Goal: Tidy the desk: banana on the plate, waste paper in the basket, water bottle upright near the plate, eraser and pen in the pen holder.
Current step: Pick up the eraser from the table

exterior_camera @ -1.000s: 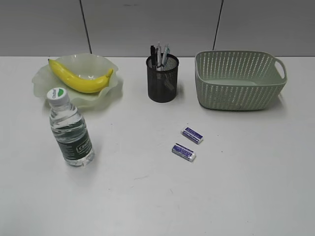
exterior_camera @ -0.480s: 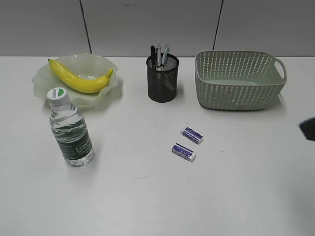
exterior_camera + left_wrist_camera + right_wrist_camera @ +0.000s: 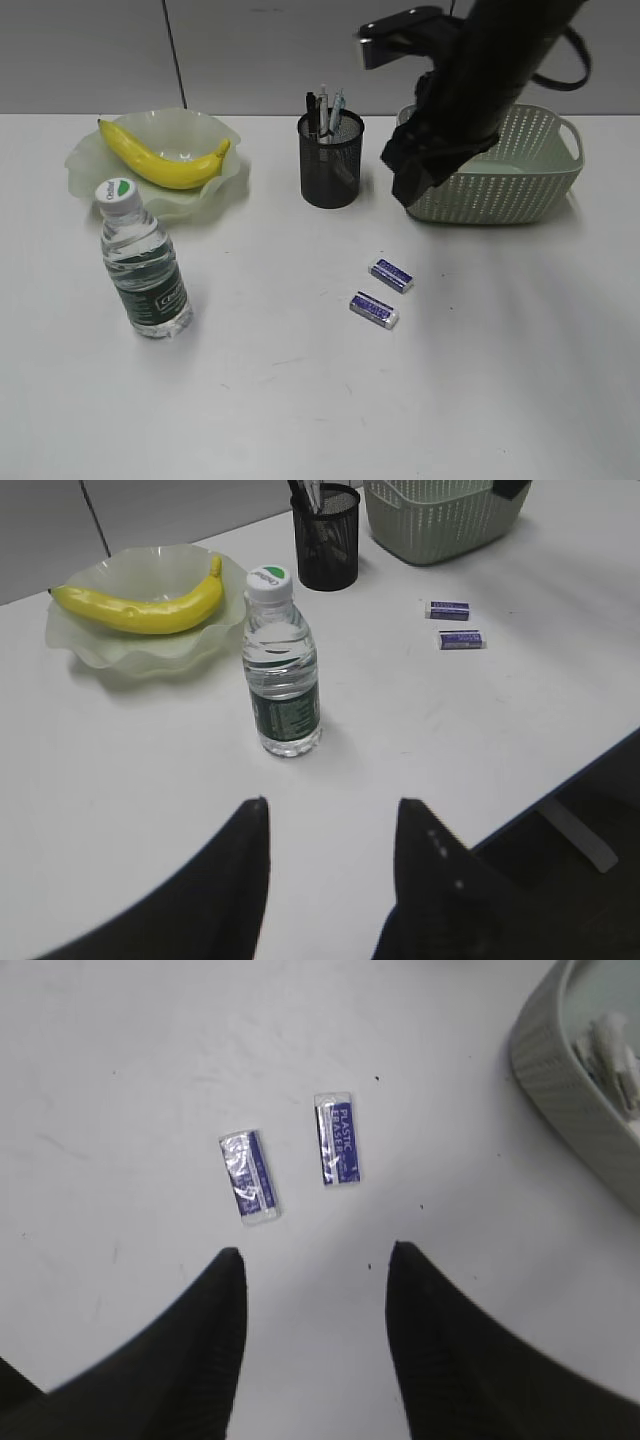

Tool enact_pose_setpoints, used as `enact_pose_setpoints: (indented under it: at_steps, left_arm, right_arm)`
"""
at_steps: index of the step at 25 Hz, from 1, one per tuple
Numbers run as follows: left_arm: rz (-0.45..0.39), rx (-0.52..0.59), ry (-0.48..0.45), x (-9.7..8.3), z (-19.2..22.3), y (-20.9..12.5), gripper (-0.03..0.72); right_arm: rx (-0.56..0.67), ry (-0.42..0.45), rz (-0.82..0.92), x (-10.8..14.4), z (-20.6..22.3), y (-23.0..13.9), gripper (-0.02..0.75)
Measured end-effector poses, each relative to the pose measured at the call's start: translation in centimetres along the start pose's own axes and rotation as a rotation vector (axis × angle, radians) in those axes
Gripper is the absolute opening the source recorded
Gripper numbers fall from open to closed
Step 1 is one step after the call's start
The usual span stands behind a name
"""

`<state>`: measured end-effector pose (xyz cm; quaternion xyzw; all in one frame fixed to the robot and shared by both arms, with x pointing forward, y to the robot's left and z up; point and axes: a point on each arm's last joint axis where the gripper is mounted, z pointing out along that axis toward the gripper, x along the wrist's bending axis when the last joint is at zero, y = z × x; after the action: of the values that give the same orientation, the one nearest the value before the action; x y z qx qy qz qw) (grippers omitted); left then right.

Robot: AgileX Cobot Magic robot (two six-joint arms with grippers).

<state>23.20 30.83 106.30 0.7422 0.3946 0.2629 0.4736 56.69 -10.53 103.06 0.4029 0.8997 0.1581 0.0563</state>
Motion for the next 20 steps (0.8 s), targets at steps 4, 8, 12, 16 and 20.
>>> enact_pose_setpoints:
  at_steps: [4, 8, 12, 16, 20]
  left_arm:
    - [-0.005, 0.0, 0.0, 0.0, 0.0, 0.0, 0.31]
    - [-0.005, 0.0, 0.0, 0.0, 0.0, 0.0, 0.31]
    - [-0.005, 0.0, 0.001, 0.0, 0.0, 0.0, 0.31]
    - [-0.005, 0.0, 0.001, 0.0, 0.0, 0.0, 0.31]
    - [-0.005, 0.0, 0.001, 0.0, 0.0, 0.0, 0.31]
  right_arm:
    - [0.107, 0.033, 0.0, -0.6, 4.9, 3.1, 0.371]
    - [0.236, 0.015, 0.017, -0.5, 8.9, 3.8, 0.405]
    - [0.332, -0.012, 0.049, -0.9, 12.2, 3.0, 0.44]
    - [0.366, 0.008, 0.053, -0.9, 14.0, 2.5, 0.447]
    - [0.36, 0.013, 0.055, -0.9, 15.3, 2.4, 0.447]
